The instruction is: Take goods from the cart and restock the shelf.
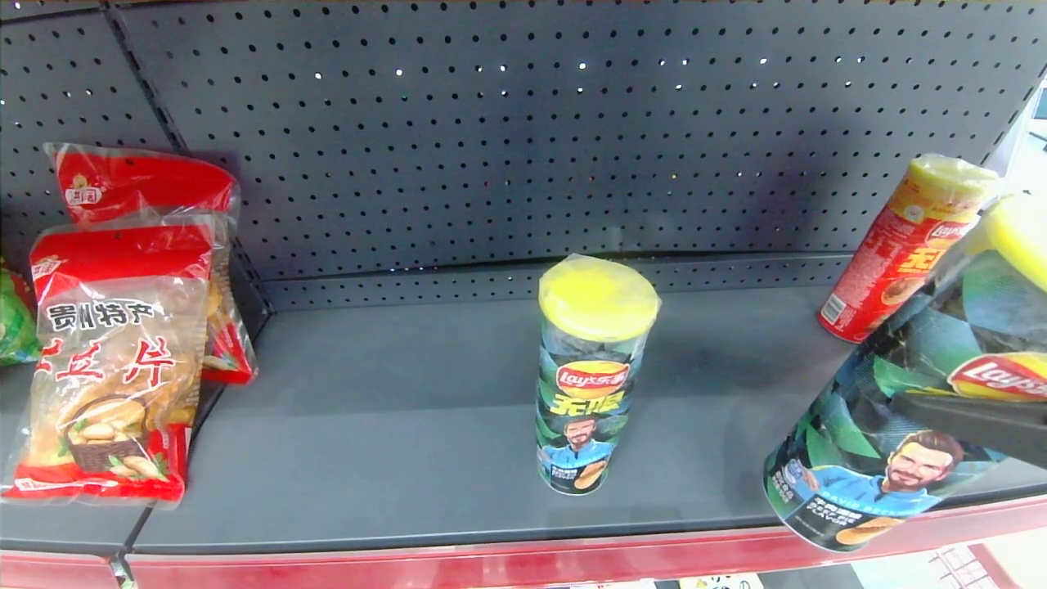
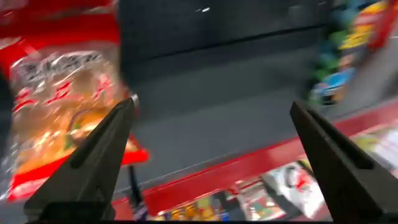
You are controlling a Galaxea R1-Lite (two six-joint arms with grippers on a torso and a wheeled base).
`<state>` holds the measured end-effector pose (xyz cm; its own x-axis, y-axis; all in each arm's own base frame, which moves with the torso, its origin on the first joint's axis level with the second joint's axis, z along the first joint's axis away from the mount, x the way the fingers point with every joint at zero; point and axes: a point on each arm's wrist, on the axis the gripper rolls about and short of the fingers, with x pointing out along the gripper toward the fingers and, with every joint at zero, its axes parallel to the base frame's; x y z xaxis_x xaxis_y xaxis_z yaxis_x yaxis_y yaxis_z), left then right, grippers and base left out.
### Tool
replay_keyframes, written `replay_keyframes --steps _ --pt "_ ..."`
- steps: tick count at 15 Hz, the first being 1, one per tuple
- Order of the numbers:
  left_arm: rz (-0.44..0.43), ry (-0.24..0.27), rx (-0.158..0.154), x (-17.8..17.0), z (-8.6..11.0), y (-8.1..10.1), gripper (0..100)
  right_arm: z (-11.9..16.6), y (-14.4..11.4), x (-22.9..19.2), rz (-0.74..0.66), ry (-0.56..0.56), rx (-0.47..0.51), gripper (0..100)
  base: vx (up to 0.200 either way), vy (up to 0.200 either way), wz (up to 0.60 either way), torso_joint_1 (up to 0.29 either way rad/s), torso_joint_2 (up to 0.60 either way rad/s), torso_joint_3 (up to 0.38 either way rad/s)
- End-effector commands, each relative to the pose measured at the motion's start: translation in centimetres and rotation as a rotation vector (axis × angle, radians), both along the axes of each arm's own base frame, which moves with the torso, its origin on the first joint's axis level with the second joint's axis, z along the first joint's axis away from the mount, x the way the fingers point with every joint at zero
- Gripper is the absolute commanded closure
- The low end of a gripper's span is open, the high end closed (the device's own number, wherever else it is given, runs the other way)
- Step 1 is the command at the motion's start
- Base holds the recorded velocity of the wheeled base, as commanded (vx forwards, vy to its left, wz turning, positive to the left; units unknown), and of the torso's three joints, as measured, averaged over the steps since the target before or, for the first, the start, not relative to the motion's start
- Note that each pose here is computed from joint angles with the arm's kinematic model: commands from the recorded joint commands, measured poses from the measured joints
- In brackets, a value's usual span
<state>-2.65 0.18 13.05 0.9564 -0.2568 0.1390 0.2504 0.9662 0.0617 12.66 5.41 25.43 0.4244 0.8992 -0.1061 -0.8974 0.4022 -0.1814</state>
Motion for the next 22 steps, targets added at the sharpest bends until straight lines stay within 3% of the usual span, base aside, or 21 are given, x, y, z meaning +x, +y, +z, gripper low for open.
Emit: replay_keyframes --steps 1,2,3,4,6,7,10,13,14,17,22 --pt "0.118 0.075 0.000 1.1 -3.2 0.1 0 0.1 -0.1 -0.2 0.000 -0.007 0.002 100 0.000 0.000 0.00 0.000 0.00 0.000" --pt "0.202 0.062 -0.036 1.1 -3.2 0.3 0 -0.1 -0.1 -0.3 0.001 0.001 0.001 100 0.000 0.000 0.00 0.000 0.00 0.000" --pt "0.266 0.056 -0.053 0.9 -2.6 0.1 0 -0.3 -0.1 -0.2 0.002 0.007 -0.001 100 0.000 0.000 0.00 0.000 0.00 0.000" --pt "0.294 0.069 -0.050 0.9 -2.6 0.1 0 -0.3 0.0 -0.1 0.002 0.009 -0.001 100 0.000 0.000 0.00 0.000 0.00 0.000" --pt "0.283 0.101 -0.030 0.7 -3.8 -0.2 0 -0.2 0.1 -0.1 0.010 0.007 0.000 100 0.000 0.000 0.00 0.000 0.00 0.000" --pt "0.266 0.162 -0.033 0.4 -5.6 -0.2 0 -0.3 0.0 -0.2 0.011 0.009 0.000 100 0.000 0.000 0.00 0.000 0.00 0.000" --pt "0.297 0.146 -0.036 0.4 -5.5 -0.1 0 -0.5 0.1 -0.1 0.005 0.022 -0.004 100 0.000 0.000 0.00 0.000 0.00 0.000" --pt "0.295 0.149 -0.071 0.3 -5.4 -0.1 0 -0.7 0.1 -0.1 0.005 0.028 -0.006 100 0.000 0.000 0.00 0.000 0.00 0.000" --pt "0.294 0.149 -0.069 0.3 -5.4 -0.1 0 -0.8 0.1 0.1 0.002 0.038 -0.010 100 0.000 0.000 0.00 0.000 0.00 0.000" --pt "0.292 0.149 -0.069 0.4 -5.4 -0.1 0 -1.6 0.7 2.4 -0.058 0.099 -0.041 100 0.000 0.000 0.00 0.000 0.00 0.000" --pt "0.293 0.148 -0.068 0.4 -5.4 -0.1 0 0.7 2.1 7.7 -0.085 0.091 -0.028 100 0.000 0.000 0.00 0.000 0.00 0.000"
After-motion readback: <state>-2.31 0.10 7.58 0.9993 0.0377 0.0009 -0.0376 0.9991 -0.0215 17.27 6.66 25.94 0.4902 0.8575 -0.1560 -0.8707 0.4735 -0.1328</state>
